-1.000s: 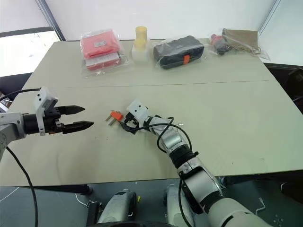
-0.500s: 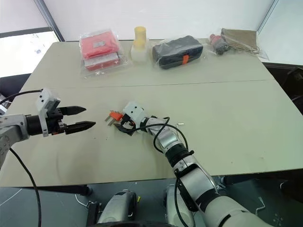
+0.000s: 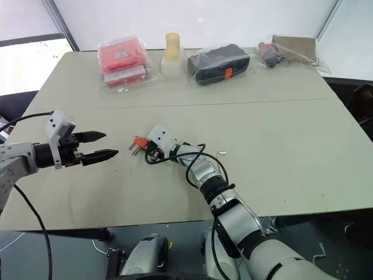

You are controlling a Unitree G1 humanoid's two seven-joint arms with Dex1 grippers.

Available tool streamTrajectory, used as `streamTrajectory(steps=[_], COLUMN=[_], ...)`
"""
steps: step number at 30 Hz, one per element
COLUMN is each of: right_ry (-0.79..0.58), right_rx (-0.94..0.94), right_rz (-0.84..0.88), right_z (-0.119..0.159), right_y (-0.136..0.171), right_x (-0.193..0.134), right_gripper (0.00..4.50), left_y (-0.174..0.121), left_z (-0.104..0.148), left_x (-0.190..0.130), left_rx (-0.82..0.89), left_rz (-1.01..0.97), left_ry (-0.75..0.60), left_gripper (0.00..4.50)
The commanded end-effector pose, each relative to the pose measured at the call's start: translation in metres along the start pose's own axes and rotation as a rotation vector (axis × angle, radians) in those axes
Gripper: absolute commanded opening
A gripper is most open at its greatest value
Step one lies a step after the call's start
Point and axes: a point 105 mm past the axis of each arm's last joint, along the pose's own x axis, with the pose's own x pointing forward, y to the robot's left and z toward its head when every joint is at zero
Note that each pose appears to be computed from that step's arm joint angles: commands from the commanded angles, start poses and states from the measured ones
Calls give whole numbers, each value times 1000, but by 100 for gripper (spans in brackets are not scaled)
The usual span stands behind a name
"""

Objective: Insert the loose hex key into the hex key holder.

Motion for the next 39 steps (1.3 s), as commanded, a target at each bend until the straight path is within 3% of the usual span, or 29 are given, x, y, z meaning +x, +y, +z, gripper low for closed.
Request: streamTrajectory(steps=[1, 5, 8, 13, 16, 20, 25, 39], right_ry=[-83, -166, -174, -160, -130, -108, -102, -128], right_rx=[-187, -632, -950, -1153, -1225, -1225, -1220, -1217], right_rz=[-23, -46, -25, -4, -1, -13, -47, -93], right_z=[26, 70, 87, 95, 95, 93, 96, 108], right_y=[-10, -29, -37, -46, -52, -56, -59, -53], right_x=[-11, -47, -81, -109, -120, -126, -130, -135], right_gripper=[99, 99, 99, 99, 99, 99, 99, 99], left_y=[2, 11, 22, 30, 25, 12, -1, -22], left_z=[10, 7, 7, 29, 55, 69, 76, 98], left_x=[0, 4, 15, 50, 78, 97, 106, 132], left_rx=[4, -62, -81, -87, -81, -71, -69, -59], left_rz=[-7, -53, -92, -179, -276, -403, -522, -629], left_ry=[-44, -53, -65, -154, -235, -248, -239, -301], left_gripper=[450, 450, 450, 450, 450, 450, 450, 450])
